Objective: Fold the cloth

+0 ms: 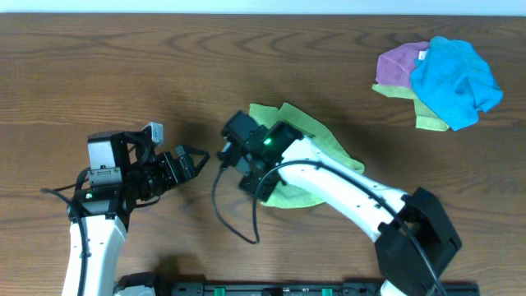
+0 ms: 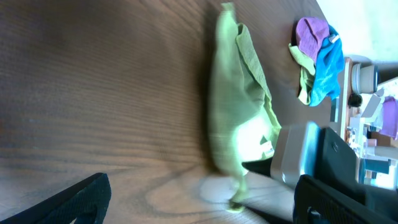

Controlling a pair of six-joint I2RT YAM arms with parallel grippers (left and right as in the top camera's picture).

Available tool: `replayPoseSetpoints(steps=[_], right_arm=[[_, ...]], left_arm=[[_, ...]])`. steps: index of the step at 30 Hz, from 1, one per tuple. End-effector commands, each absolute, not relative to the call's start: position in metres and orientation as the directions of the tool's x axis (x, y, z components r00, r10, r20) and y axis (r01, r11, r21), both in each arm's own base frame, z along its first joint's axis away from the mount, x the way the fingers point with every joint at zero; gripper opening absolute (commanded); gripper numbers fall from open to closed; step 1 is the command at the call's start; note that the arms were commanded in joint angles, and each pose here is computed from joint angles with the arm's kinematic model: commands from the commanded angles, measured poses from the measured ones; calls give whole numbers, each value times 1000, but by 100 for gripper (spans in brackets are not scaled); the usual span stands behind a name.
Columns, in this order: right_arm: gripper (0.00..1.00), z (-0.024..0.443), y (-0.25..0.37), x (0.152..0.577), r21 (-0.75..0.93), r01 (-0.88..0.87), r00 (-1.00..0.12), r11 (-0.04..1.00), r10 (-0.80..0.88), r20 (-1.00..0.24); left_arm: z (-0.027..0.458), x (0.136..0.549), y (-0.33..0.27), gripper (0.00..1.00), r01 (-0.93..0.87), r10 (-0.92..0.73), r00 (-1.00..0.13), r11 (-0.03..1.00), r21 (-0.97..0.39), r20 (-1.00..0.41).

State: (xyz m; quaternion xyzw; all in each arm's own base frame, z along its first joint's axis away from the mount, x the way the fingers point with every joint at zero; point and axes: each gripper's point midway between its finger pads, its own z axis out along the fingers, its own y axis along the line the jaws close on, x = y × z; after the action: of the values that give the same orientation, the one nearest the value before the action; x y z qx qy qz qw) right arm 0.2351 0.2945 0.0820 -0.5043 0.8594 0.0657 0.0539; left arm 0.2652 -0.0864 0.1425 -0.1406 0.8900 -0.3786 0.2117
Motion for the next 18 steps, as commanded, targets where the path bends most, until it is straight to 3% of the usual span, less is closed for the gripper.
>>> replayPoseSetpoints(steps=[1,8,11,15,18], right_arm=[[58,89,305,243,20,-859,-503,511,-838,-213],[62,89,276,273,-134,-798,-563,588,-806,-183],[58,90,250,290,-187,-686,-682,703,-711,-170],[55,90,229,306,-71,-546,-815,835,-549,-186],[59,96,205,319,8,-466,-870,885,-457,-187]], left_arm=[[153,270,-84,95,-64,-409,-860,681,-729,-307],[153,270,-84,95,-63,-408,-859,682,-728,-308],[153,270,-84,95,-64,-409,-860,681,-729,-306],[154,269,-86,95,-64,-408,-864,670,-739,-295],[150,263,-87,96,-86,-408,-874,666,-741,-264]])
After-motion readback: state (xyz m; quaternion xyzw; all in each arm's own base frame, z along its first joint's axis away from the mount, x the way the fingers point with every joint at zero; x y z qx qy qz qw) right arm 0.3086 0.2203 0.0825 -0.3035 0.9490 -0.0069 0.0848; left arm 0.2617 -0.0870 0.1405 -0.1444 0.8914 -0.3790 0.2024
